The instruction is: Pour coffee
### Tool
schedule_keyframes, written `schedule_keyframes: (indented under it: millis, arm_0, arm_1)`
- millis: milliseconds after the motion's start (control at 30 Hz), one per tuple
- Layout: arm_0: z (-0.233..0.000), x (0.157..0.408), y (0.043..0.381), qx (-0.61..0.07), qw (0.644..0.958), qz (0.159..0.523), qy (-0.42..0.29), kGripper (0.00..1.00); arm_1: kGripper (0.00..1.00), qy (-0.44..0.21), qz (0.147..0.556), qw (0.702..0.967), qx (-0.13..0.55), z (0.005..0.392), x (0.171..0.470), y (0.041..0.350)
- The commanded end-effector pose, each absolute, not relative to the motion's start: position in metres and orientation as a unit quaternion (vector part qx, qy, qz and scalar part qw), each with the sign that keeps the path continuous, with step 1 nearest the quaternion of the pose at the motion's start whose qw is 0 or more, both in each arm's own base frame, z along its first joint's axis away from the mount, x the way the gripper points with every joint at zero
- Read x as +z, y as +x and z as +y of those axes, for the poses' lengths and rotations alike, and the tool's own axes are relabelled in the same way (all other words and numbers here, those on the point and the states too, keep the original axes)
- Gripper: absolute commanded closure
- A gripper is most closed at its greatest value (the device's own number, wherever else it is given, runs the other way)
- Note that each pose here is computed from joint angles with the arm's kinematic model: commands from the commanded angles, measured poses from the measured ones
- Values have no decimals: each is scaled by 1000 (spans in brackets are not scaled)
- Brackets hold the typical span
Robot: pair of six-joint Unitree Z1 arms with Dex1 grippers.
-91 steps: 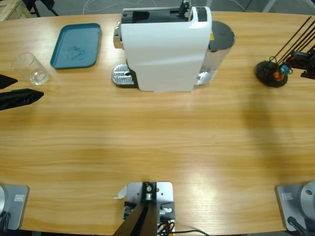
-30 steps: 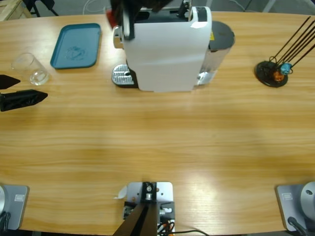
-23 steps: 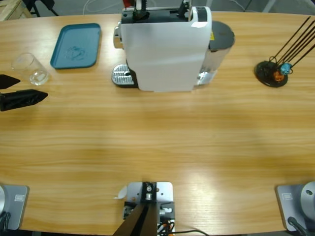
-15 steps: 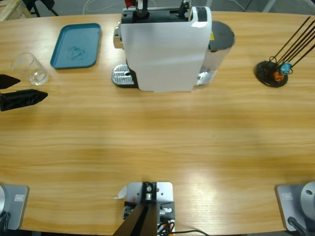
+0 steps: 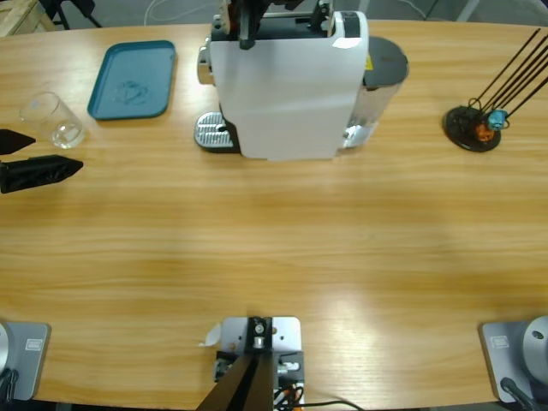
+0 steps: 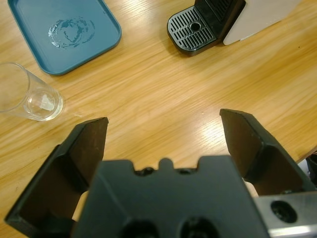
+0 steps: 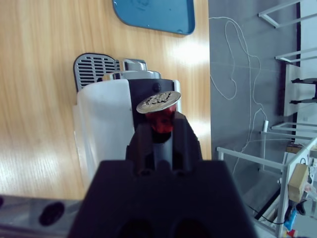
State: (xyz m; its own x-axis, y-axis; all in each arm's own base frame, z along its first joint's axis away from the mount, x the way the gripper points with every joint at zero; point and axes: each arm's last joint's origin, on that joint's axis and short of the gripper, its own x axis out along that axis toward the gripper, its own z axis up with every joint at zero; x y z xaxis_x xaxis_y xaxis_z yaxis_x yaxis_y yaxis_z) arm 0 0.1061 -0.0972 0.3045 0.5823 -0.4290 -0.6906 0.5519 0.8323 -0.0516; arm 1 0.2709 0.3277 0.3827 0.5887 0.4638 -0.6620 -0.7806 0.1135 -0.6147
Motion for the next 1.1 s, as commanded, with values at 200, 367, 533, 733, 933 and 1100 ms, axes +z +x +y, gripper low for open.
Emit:
schedule_keyframes:
  millis: [200,367,533,733,933,1100]
  arm_0:
    - [-95,293,103,-273,881,373,98,23]
    - [-95,293,103,-273,881,373,98,23]
    - [-95,293,103,-271,882,372,99,27]
    - [-95,293,103,-270,883,372,99,27]
    - [-95,293,103,-270,883,371,99,27]
    - [-95,293,103,-270,883,371,99,27]
  arm_1:
    - [1000,-524,188,733,390,318,370,284]
    - [1000,-526,197,729,392,316,366,282]
    - [1000,-525,206,726,392,317,362,282]
    - [1000,-528,206,720,401,324,361,274]
    - [1000,-530,202,716,406,333,362,273]
    - [1000,-531,204,713,409,339,361,273]
